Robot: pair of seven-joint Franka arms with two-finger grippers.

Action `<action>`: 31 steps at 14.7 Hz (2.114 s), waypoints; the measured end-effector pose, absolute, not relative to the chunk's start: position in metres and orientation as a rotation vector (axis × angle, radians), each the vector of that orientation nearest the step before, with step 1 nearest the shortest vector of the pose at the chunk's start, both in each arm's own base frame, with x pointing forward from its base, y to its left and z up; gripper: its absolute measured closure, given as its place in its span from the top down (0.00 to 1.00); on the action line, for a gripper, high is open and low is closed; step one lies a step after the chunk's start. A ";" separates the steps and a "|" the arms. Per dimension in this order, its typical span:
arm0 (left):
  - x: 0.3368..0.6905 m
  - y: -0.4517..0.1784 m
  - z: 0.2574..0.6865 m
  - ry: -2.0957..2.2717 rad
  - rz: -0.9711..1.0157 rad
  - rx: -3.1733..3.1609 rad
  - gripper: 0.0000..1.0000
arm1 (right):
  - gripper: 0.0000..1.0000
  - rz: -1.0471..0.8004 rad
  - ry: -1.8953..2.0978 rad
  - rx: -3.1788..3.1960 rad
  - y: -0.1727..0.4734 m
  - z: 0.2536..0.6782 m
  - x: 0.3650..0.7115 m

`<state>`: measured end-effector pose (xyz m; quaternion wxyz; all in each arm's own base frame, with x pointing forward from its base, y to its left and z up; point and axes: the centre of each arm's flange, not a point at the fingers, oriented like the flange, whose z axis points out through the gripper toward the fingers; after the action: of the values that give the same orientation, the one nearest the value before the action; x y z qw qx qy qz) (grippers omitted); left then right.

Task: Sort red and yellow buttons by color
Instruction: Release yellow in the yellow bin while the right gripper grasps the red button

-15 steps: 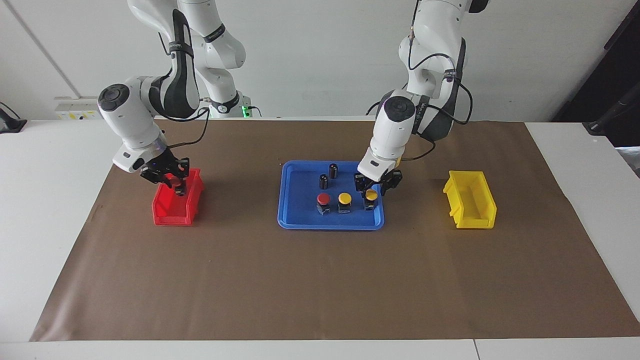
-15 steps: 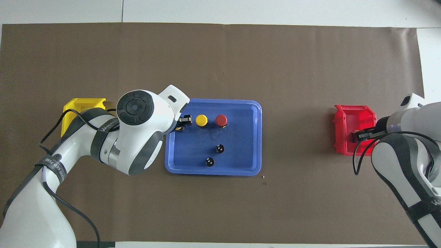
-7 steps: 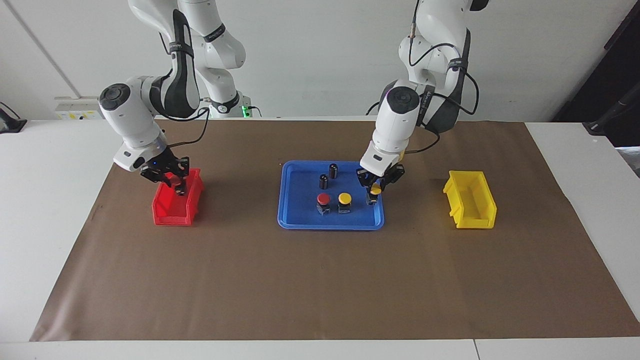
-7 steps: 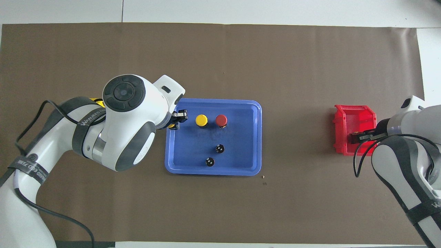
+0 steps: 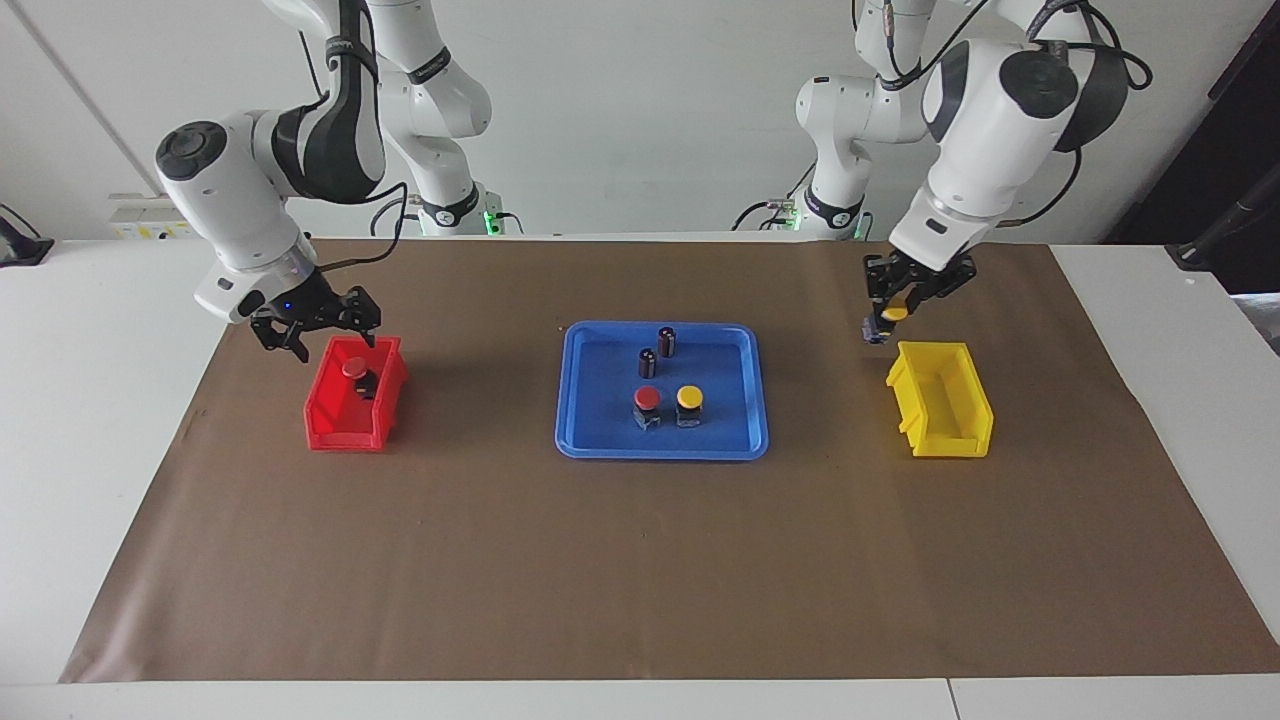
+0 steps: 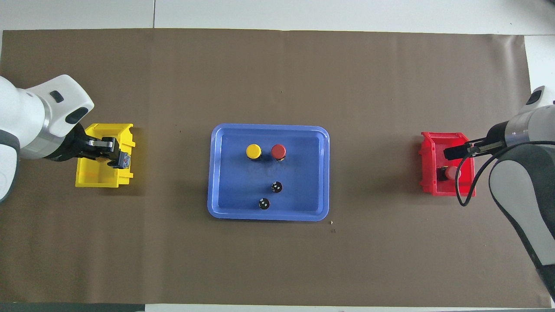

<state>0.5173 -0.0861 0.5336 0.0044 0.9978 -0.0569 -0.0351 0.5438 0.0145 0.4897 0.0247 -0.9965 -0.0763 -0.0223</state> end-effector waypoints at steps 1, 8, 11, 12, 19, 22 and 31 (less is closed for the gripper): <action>0.520 -0.066 0.521 -0.166 -0.078 3.123 0.41 | 1.00 -0.107 -0.175 -3.078 0.065 0.502 0.551; 0.523 -0.008 0.444 -0.150 -0.032 3.122 0.41 | 1.00 -0.188 0.121 -3.099 0.363 0.447 0.566; 0.519 -0.008 0.407 -0.148 0.007 3.125 0.41 | 1.00 -0.198 0.132 -3.125 0.376 0.399 0.578; 0.517 -0.008 0.395 -0.149 -0.001 3.125 0.41 | 0.98 -0.202 0.138 -3.123 0.374 0.392 0.581; 0.515 -0.008 0.378 -0.149 -0.014 3.126 0.58 | 0.92 -0.193 0.104 -3.122 0.379 0.365 0.568; 0.521 -0.007 0.388 -0.146 0.017 3.126 0.63 | 0.90 -0.177 0.096 -3.130 0.379 0.357 0.562; 0.536 -0.017 0.620 -0.191 0.035 3.122 1.00 | 0.81 -0.161 0.058 -3.126 0.385 0.344 0.544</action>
<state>0.5356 -0.0172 0.6195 0.0069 0.9980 -0.0611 0.0112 0.5445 0.3848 0.3436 0.0055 -0.9985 0.0185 -0.0516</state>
